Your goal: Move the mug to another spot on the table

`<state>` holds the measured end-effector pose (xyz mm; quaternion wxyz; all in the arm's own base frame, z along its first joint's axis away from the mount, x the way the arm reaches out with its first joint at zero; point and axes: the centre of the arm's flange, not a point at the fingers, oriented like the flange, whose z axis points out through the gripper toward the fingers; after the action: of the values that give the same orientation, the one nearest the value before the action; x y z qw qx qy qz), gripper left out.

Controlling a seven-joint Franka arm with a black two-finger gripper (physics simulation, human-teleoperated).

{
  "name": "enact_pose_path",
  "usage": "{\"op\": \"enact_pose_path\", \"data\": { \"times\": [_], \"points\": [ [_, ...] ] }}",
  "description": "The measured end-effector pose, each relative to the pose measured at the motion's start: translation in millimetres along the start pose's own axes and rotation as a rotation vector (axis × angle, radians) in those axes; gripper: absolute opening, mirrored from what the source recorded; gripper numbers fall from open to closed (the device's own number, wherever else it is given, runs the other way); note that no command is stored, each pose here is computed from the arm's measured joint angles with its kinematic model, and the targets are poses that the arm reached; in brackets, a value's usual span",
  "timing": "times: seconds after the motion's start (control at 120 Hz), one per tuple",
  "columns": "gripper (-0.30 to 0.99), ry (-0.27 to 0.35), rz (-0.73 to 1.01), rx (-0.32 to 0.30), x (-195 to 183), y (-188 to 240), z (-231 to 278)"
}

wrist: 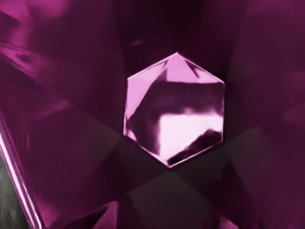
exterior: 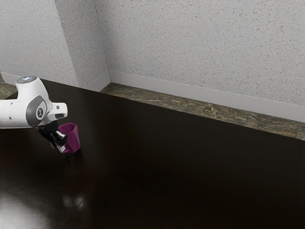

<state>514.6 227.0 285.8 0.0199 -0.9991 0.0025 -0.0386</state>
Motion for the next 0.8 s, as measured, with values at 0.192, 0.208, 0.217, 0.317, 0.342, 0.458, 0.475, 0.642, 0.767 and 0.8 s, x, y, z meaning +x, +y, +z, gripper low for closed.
{"op": "enact_pose_path", "data": {
  "times": [0.192, 0.208, 0.217, 0.317, 0.342, 0.458, 0.475, 0.642, 0.767, 0.8],
  "points": [
    [0.09, 0.049, 0.014, 0.018, 7.6, 9.7, -14.8],
    [0.08, 0.055, 0.014, 0.02, 8.1, 9.8, -16.0],
    [0.07, 0.059, 0.013, 0.022, 8.4, 9.9, -16.8],
    [0.02, 0.108, 0.005, 0.029, 13.7, 13.2, -24.1],
    [0.01, 0.12, 0.001, 0.03, 15.0, 14.3, -26.0],
    [-0.01, 0.18, -0.016, 0.031, 19.8, 22.1, -35.1],
    [-0.01, 0.19, -0.018, 0.03, 20.6, 23.6, -37.4],
    [-0.01, 0.262, -0.025, 0.017, 21.5, 45.8, -57.2],
    [0.0, 0.279, -0.01, -0.054, 0.1, 104.9, -58.7],
    [0.0, 0.278, -0.008, -0.074, -6.5, 120.6, -56.8]
  ]
}}
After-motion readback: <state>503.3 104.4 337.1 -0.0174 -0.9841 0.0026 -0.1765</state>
